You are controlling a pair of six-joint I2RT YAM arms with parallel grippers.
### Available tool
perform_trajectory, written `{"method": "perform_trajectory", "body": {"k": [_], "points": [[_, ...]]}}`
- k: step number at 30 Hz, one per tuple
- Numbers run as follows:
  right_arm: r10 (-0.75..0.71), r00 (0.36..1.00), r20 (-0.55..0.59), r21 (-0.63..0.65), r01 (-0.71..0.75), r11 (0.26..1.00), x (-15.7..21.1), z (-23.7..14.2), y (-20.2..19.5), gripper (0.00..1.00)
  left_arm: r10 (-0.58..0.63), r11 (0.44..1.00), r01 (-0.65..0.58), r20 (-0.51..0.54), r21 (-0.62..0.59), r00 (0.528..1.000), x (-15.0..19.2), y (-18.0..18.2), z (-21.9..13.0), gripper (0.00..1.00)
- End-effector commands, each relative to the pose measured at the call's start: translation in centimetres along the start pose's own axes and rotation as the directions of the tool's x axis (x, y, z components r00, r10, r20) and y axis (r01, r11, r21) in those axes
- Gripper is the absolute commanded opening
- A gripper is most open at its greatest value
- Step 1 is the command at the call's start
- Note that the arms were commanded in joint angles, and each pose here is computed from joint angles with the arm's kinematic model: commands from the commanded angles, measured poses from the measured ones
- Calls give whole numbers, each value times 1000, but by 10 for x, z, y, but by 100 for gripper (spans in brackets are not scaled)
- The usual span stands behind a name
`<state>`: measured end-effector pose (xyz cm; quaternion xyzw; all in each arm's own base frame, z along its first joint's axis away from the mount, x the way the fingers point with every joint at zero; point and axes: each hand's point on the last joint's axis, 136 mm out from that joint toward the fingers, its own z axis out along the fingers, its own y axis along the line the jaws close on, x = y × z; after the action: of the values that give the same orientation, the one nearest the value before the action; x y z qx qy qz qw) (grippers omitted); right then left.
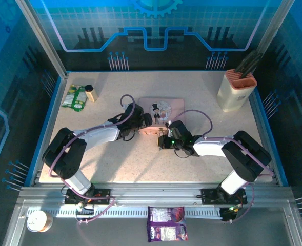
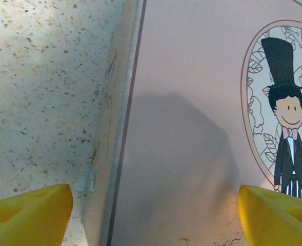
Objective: Unlock the padlock with the key
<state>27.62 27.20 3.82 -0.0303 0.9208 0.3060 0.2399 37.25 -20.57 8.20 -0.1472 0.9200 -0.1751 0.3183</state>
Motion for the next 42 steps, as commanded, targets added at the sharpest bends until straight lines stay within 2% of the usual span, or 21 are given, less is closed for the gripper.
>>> {"method": "perform_trajectory", "body": {"k": [1,5,12,20,36,39,42], "points": [[37,999,5,35,-37,999,2,-11,-12,0,4,986,-16,-69,-169,998,25,45,1,84],[39,999,-12,61,-38,997,5,-14,-17,1,7,981,-18,-60,-191,998,24,47,1,84],[23,998,-59,74,-19,997,19,-15,-25,17,11,982,-24,-68,-190,998,24,44,5,83],[22,996,-83,32,-19,999,32,-12,-26,22,9,981,-22,-71,-190,997,25,44,8,83],[13,995,-94,-2,-13,1000,44,-16,-27,27,9,980,-22,-67,-199,998,24,45,8,83],[8,995,-96,2,-8,1000,45,-17,-28,25,8,979,-22,-68,-202,998,25,45,9,83],[6,996,-93,11,-5,1000,44,-15,-30,19,7,980,-21,-69,-198,998,24,44,9,83]]}}
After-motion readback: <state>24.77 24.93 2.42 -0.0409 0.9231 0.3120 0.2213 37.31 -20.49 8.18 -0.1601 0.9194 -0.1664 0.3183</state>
